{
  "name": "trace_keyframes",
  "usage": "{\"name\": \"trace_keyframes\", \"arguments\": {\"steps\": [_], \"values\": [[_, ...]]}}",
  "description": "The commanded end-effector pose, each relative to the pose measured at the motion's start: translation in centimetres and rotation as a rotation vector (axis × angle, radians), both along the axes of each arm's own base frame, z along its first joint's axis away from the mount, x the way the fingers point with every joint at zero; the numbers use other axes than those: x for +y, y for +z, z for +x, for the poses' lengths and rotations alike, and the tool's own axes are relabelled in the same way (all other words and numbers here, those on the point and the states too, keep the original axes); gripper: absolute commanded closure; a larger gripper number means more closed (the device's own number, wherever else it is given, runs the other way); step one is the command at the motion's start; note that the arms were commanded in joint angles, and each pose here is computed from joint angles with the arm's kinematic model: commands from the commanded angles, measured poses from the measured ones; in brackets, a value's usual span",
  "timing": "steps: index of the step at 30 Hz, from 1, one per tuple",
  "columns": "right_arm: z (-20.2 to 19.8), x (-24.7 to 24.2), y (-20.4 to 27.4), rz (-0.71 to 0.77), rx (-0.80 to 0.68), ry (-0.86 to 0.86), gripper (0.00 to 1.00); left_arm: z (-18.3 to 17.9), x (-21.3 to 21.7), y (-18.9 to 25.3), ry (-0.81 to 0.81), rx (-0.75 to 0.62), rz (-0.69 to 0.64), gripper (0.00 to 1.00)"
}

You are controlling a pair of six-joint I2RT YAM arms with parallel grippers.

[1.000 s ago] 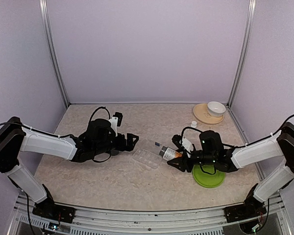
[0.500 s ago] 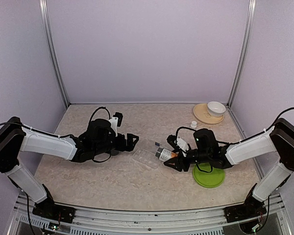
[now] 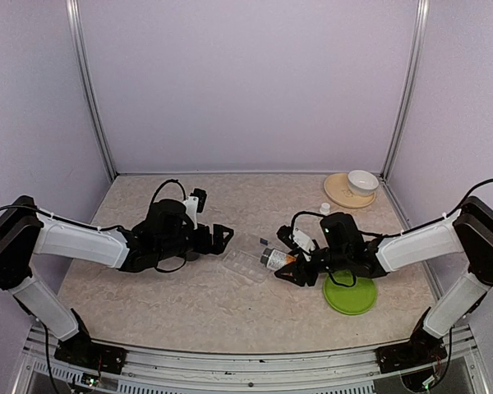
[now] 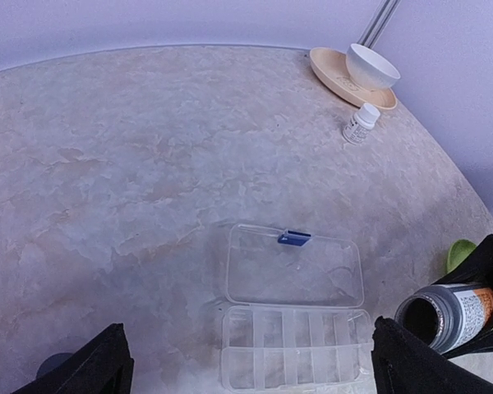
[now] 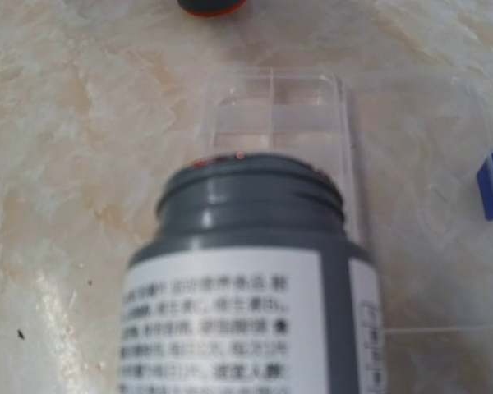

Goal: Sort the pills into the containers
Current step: Pour the pill into the compartment of the pill container.

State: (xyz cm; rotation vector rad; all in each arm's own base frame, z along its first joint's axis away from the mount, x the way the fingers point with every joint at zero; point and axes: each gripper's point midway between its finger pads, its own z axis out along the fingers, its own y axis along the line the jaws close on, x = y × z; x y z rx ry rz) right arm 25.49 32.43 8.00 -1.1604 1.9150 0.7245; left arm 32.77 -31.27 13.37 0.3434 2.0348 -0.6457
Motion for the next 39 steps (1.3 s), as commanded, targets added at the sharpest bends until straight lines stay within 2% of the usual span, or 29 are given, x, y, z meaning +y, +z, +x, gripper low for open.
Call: {"name": "trace_keyframes", "arguments": {"steps": [1, 39], "values": [[0.7, -0.2, -0.4, -0.04, 0.014, -0.011, 1.0, -0.1, -0.3, 1.4, -0.009, -0.025, -0.036, 0.01], [1.1, -0.9, -1.1, -0.178, 0.12, -0.059, 1.0, -0.5, -0.3, 0.9, -0.011, -0.013, -0.042, 0.01]]}}
